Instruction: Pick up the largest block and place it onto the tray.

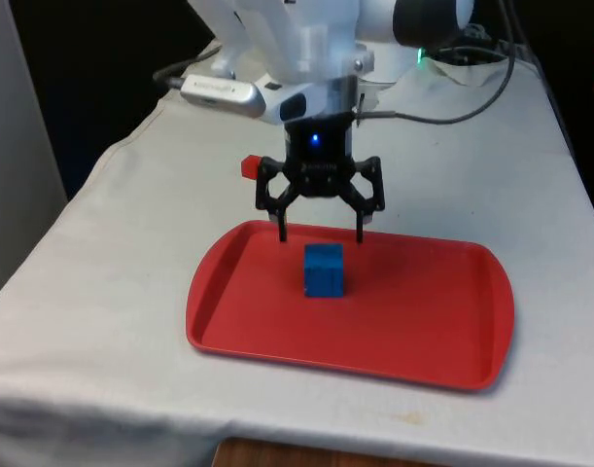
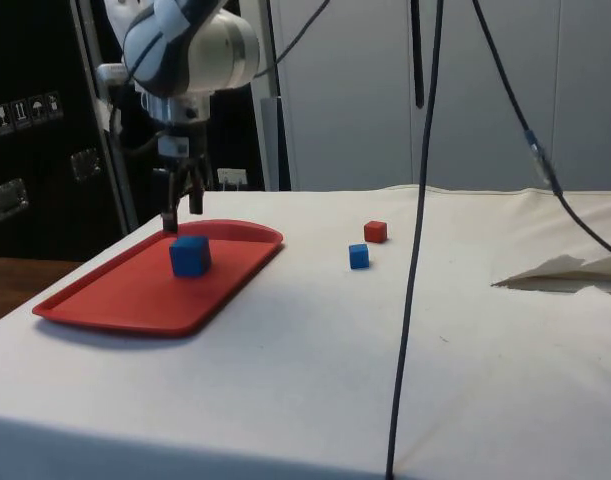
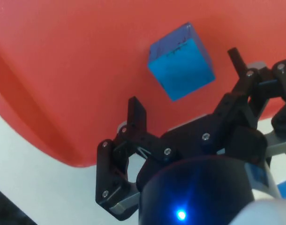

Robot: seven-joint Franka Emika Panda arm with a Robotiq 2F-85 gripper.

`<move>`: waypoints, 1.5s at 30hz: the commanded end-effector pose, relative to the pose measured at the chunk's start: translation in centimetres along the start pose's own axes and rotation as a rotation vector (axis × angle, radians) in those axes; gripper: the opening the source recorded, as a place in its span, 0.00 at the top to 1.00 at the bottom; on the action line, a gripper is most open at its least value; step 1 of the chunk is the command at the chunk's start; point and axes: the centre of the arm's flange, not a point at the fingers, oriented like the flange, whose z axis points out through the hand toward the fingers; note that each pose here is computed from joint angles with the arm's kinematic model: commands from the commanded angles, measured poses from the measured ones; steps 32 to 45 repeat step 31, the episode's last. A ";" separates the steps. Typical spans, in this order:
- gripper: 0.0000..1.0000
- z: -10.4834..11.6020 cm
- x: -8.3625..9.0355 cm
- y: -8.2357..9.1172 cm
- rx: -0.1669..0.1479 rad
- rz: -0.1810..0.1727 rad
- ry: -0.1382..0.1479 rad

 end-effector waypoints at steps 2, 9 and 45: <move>0.00 -1.1 -0.2 0.1 -0.005 0.004 0.001; 0.00 -3.5 -0.4 0.5 0.003 0.012 0.006; 0.00 -7.2 -1.0 1.6 -0.037 -0.005 -0.028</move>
